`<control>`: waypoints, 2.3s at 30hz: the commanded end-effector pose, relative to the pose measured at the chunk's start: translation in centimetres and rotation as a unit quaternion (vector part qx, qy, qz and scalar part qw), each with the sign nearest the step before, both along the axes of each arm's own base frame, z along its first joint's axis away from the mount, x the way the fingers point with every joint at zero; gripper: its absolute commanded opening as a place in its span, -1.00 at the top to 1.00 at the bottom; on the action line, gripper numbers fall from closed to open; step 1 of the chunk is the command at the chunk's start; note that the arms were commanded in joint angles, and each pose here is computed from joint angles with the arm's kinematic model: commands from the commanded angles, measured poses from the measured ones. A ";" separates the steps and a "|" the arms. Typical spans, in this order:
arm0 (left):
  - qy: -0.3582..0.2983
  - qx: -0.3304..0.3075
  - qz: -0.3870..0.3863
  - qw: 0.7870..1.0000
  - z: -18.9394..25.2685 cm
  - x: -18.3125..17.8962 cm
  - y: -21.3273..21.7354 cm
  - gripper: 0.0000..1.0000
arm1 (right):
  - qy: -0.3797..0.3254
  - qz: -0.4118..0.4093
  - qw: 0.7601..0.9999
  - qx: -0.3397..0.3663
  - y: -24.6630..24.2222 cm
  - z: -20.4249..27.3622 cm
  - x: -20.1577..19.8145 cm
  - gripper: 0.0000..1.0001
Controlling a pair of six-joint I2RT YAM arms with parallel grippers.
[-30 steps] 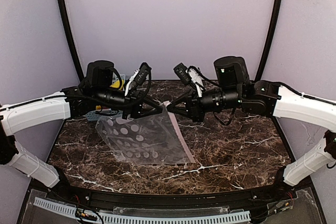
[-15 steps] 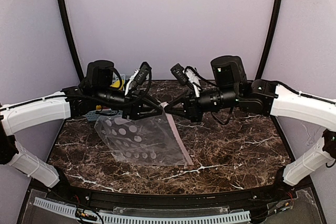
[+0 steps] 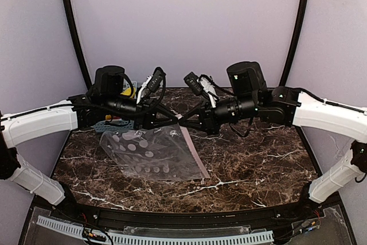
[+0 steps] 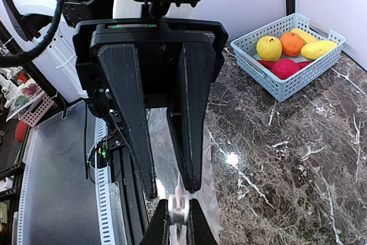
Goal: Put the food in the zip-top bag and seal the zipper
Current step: Unzip the zipper from the zipper food storage bag.
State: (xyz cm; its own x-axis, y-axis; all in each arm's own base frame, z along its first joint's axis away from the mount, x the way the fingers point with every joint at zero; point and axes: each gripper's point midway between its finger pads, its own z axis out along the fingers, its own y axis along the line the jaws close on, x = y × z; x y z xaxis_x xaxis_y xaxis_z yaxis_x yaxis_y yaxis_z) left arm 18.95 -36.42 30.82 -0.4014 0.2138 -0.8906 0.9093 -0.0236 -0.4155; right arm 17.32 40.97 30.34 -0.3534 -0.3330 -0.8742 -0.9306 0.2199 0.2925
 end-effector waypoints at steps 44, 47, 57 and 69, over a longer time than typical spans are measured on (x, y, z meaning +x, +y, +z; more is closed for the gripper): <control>-0.019 -0.050 0.053 0.997 3.1 2.3 2.5 0.99 | 0.014 -0.001 1.000 -0.023 -0.3 -1.5 -0.4 1.00; -0.019 -0.052 0.053 0.997 3.2 2.3 2.6 0.99 | 0.014 -0.002 1.000 -0.024 -0.3 -1.6 -0.3 1.00; -0.021 -0.061 0.064 0.996 3.7 2.8 3.2 0.99 | 0.016 -0.004 0.999 -0.029 -0.2 -2.0 -0.2 1.00; -0.024 -0.068 0.082 0.994 4.2 3.6 4.0 0.99 | 0.020 -0.007 0.999 -0.036 -0.2 -2.8 -0.1 1.00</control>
State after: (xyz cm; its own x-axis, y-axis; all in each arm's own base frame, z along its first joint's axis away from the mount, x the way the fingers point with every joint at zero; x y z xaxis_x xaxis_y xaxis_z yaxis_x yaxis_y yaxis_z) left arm 21.92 -33.87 32.94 -0.4296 0.0929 -0.8983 0.9030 0.0432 -0.4274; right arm 17.81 41.10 29.97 -0.3531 -0.3298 -0.8755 -0.9280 0.2425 0.2829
